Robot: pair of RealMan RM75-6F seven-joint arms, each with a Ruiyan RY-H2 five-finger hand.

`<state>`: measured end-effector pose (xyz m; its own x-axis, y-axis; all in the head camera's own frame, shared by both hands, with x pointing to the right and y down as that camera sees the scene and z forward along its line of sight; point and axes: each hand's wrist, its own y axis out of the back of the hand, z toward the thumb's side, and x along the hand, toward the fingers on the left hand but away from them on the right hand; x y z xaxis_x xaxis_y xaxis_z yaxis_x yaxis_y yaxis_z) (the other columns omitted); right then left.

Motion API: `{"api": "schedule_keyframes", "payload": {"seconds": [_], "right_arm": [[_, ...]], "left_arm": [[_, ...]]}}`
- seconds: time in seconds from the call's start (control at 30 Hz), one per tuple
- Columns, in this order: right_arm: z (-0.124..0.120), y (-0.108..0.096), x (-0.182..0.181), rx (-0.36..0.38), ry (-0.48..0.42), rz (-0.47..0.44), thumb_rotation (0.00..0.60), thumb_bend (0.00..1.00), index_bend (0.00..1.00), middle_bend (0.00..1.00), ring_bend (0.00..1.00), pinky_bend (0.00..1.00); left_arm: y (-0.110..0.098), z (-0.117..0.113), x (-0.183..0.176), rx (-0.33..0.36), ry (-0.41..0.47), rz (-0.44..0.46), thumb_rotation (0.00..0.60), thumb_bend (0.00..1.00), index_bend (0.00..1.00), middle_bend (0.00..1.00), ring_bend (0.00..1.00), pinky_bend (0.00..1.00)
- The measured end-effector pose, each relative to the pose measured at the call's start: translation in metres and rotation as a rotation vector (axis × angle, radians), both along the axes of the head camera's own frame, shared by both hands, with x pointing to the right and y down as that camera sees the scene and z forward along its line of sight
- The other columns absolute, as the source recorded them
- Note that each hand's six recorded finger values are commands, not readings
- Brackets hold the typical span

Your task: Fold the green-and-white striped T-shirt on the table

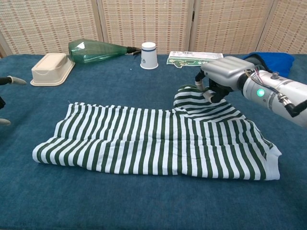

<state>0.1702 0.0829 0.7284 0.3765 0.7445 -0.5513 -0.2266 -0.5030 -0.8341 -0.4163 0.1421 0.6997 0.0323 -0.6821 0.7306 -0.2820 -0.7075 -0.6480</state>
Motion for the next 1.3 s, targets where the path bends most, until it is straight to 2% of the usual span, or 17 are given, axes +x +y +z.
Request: {"api": "schedule_keyframes", "payload": {"seconds": [0.47, 0.5, 0.67, 0.87, 1.13, 1.3], "right_arm": [[-0.011, 0.055, 0.02, -0.027, 0.052, -0.11, 0.6, 0.51, 0.57, 0.99, 1.0, 1.0], [-0.011, 0.058, 0.02, -0.03, 0.052, -0.114, 0.6, 0.51, 0.55, 0.98, 1.0, 1.0], [-0.014, 0.072, 0.021, -0.056, 0.045, -0.146, 0.6, 0.51, 0.33, 0.98, 1.0, 1.0], [-0.023, 0.089, 0.021, -0.084, 0.028, -0.189, 0.6, 0.51, 0.22, 0.97, 1.0, 1.0], [-0.047, 0.1, 0.018, -0.099, -0.033, -0.235, 0.6, 0.51, 0.22, 0.97, 1.0, 1.0], [-0.068, 0.088, 0.015, -0.065, -0.126, -0.196, 0.6, 0.51, 0.22, 0.97, 1.0, 1.0]], "left_arm": [[0.004, -0.001, 0.0, -0.009, -0.002, 0.003, 0.6, 0.25, 0.0, 0.89, 0.84, 1.0], [0.004, -0.001, -0.001, -0.01, -0.002, 0.003, 0.6, 0.25, 0.0, 0.89, 0.84, 1.0], [0.005, 0.0, -0.001, -0.013, -0.003, 0.003, 0.6, 0.25, 0.0, 0.89, 0.84, 1.0], [0.006, 0.0, 0.0, -0.017, 0.0, 0.003, 0.6, 0.25, 0.0, 0.89, 0.84, 1.0], [0.004, -0.002, 0.001, -0.016, 0.009, 0.002, 0.6, 0.25, 0.0, 0.89, 0.84, 1.0], [0.004, -0.003, 0.001, -0.014, 0.009, 0.003, 0.6, 0.25, 0.0, 0.89, 0.84, 1.0]]}}
